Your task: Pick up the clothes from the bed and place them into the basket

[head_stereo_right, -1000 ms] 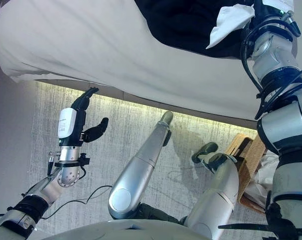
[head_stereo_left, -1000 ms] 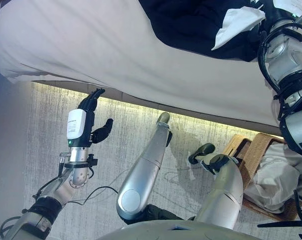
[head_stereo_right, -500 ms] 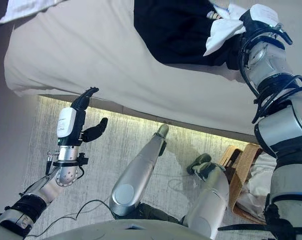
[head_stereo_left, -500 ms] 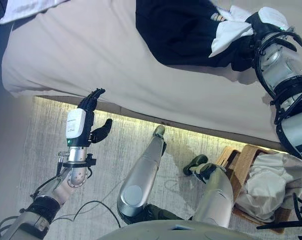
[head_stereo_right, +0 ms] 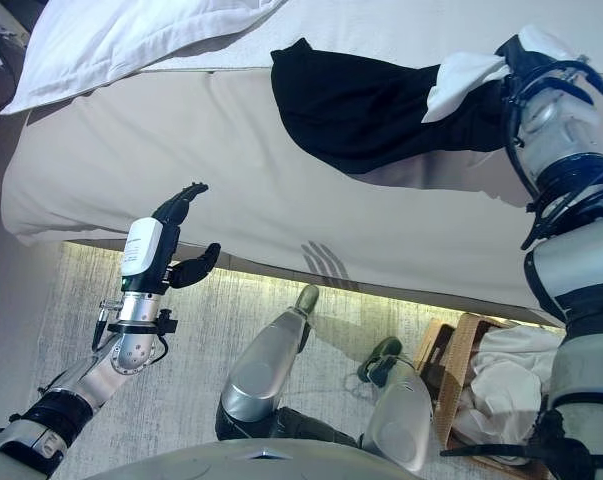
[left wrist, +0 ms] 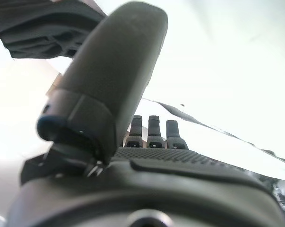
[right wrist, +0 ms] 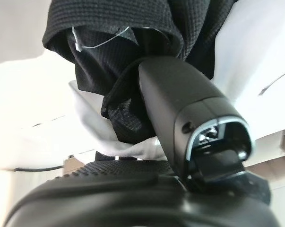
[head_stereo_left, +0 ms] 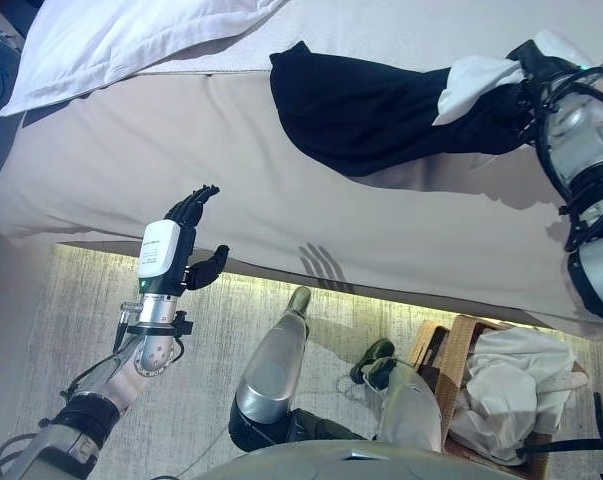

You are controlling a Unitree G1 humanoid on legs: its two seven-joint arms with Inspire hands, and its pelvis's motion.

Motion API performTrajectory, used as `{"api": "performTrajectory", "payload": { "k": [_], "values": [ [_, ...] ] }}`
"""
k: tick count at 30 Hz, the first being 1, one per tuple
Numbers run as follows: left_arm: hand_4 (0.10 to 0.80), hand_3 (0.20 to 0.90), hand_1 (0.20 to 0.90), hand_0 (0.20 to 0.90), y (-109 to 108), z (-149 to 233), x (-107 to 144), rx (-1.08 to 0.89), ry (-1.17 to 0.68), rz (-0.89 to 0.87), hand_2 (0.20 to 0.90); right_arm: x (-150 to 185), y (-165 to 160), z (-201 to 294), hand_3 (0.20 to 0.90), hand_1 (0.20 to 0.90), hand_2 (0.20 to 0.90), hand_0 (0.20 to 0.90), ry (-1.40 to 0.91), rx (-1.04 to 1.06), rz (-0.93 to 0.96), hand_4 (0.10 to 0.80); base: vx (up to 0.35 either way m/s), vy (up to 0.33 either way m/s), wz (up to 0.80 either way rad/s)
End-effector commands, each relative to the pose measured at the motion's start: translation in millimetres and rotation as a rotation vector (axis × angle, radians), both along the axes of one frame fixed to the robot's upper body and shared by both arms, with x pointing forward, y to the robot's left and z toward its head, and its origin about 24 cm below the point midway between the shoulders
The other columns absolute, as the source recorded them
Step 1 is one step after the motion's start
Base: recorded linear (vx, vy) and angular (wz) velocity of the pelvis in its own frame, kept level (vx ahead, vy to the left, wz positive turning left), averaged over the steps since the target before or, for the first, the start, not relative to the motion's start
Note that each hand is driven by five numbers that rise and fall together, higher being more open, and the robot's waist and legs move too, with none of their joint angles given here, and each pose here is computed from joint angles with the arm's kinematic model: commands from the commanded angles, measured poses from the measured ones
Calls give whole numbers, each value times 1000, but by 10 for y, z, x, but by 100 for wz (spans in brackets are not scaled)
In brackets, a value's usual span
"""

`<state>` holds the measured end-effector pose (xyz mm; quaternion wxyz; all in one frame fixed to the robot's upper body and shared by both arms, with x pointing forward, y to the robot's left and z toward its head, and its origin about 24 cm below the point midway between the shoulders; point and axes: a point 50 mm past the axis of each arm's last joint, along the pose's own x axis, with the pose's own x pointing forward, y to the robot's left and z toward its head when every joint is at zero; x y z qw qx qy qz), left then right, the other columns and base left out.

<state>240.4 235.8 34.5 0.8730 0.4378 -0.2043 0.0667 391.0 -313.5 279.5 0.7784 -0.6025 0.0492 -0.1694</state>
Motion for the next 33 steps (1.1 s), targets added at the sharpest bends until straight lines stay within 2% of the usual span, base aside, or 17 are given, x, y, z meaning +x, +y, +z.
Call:
{"api": "performTrajectory", "payload": {
  "k": [1,10,11,12,13,26,33],
  "values": [
    [800,900,900,900,17,29,-57,-28,-43,-9,900,-176,-241,323,200,300,300,300,-128,-38,-63,100,15,-20,-5],
    [800,900,900,900,-35,39,11,-36,-67,-15,900,-301,-473,320,200,300,300,300,-113,-28,-156,100,-45,-3,-3],
    [800,900,900,900,-32,38,10,-38,-68,-14,900,-315,-499,307,291,378,378,378,-110,-36,-169,191,0,0,0],
    [800,900,900,900,-41,37,12,-38,-70,-14,900,-323,-518,284,807,820,820,820,-107,-44,-185,707,0,0,0],
    [800,900,900,900,-42,39,15,-41,-72,-14,900,-330,-538,267,900,900,900,900,-91,-36,-202,800,-57,9,-2],
    [800,900,900,900,-62,71,13,-55,-94,-20,900,-370,-633,190,900,900,900,900,1,15,-265,800,-16,3,-2],
    [800,900,900,900,-61,78,6,-61,-82,-22,900,-475,-786,157,900,900,900,900,16,-16,-386,800,19,-5,0]
  ]
}}
